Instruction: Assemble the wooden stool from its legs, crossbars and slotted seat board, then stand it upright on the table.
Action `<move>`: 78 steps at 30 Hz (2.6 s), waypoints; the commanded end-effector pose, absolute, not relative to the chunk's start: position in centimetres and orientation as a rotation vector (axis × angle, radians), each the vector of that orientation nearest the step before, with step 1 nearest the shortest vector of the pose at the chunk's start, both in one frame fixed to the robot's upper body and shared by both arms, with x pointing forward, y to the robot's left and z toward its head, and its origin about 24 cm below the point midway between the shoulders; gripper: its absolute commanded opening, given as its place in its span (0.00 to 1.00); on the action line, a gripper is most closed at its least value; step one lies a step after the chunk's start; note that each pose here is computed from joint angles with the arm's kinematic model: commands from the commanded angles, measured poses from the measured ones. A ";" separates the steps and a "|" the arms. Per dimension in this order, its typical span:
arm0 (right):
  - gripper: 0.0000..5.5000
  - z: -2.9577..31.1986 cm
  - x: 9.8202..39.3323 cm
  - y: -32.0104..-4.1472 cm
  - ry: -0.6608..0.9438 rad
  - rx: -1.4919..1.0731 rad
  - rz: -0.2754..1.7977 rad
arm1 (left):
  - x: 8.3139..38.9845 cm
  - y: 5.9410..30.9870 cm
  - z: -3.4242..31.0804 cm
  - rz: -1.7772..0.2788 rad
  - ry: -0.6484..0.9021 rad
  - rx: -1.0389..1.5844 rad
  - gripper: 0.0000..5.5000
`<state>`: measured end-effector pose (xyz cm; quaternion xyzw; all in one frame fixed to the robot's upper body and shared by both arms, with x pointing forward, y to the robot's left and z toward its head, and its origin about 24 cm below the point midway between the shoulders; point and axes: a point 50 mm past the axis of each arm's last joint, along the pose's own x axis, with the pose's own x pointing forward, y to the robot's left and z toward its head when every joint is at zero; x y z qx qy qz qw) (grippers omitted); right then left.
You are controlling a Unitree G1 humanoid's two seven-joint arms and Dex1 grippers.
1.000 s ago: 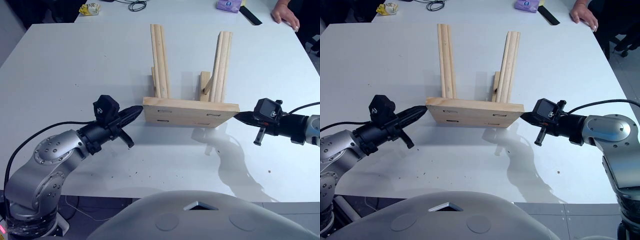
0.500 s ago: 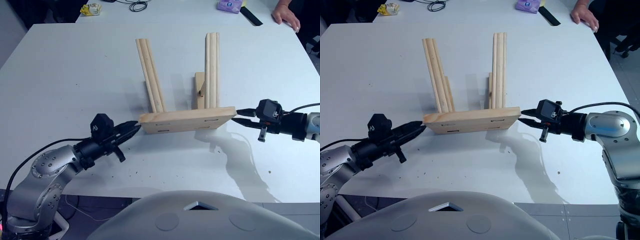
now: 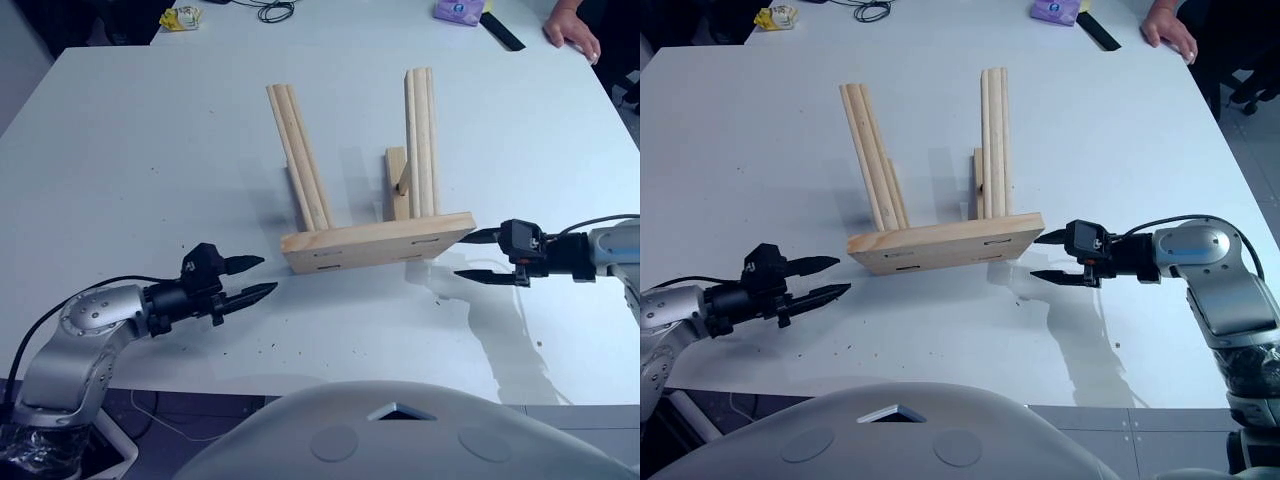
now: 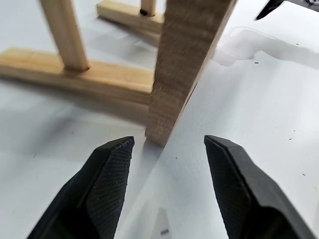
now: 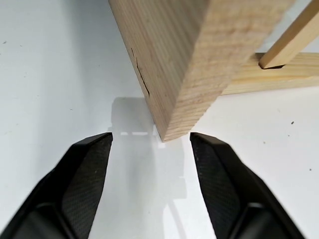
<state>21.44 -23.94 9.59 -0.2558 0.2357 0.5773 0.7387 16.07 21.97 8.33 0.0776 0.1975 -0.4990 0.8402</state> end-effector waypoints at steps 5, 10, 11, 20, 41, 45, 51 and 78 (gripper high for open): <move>0.52 8.9 23.8 -22.6 0.456 -0.581 1.316 | 18.6 21.2 7.3 -1.067 0.340 0.338 0.47; 0.52 7.8 24.6 -21.4 0.441 -0.567 1.364 | 19.7 20.5 7.0 -1.056 0.306 0.356 0.47; 0.52 7.6 24.6 -21.3 0.443 -0.566 1.373 | 19.7 20.2 7.0 -1.075 0.300 0.347 0.47; 0.52 6.8 24.3 -21.2 0.459 -0.555 1.403 | 18.9 18.8 5.8 -1.238 0.342 0.300 0.47; 0.52 7.4 21.3 -21.5 0.460 -0.494 1.369 | 17.9 23.4 5.6 -1.106 0.448 0.380 0.47; 0.52 7.6 22.0 -22.4 0.460 -0.513 1.298 | 18.0 23.1 5.8 -1.145 0.436 0.379 0.47; 0.52 7.3 22.3 -21.6 0.450 -0.515 1.328 | 18.8 22.5 5.5 -1.154 0.409 0.389 0.47; 0.28 6.1 22.3 -20.2 0.453 -0.499 1.374 | 20.4 20.7 4.6 -1.236 0.362 0.423 0.64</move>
